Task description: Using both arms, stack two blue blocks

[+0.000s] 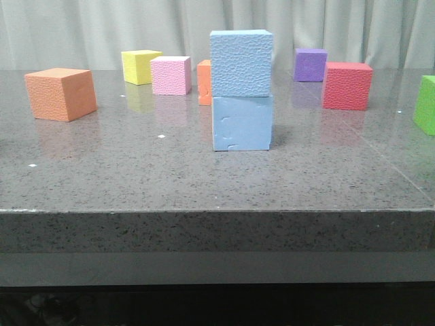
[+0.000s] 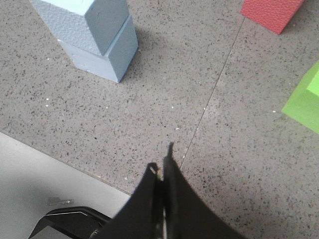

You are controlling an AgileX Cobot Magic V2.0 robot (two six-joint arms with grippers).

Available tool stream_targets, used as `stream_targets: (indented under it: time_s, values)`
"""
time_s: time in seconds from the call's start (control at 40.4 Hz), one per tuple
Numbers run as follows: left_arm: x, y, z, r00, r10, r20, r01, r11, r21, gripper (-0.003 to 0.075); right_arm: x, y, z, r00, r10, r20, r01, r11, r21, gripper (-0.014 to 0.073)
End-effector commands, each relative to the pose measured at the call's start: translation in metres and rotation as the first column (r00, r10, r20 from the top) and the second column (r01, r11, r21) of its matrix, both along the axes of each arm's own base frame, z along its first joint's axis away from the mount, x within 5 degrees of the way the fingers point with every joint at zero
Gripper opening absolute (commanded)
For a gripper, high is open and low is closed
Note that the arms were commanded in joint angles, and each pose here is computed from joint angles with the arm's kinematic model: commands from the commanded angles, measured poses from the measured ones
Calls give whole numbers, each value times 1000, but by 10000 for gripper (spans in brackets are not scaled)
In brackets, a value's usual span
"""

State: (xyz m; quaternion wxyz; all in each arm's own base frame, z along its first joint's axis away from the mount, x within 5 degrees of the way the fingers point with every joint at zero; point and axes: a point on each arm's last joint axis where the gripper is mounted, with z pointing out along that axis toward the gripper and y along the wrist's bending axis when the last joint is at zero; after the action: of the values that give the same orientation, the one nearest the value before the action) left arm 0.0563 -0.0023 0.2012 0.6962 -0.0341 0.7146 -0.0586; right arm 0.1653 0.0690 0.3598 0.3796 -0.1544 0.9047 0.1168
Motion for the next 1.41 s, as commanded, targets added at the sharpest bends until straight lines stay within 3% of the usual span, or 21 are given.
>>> stream_targets:
  time_s: [0.0,0.347,1.213,1.387]
  values:
    - [-1,1,-1,995,9,96,-7,1000,-15,-18,2,0,13,996,-7,85,4,1000,31,-69]
    - [-1,-1,-1,995,-19,99,15,999,44,-18,2,0,13,996,-7,84,4,1000,31,-69]
    - [-1,-1,-1,995,-31,98,27,999,42,-18,0,0,11,996,-6,85,3,999,33,-69]
    - [-1,-1,-1,995,-31,98,27,999,42,-18,-17,-27,3,975,-125,184,118,992,47,-69]
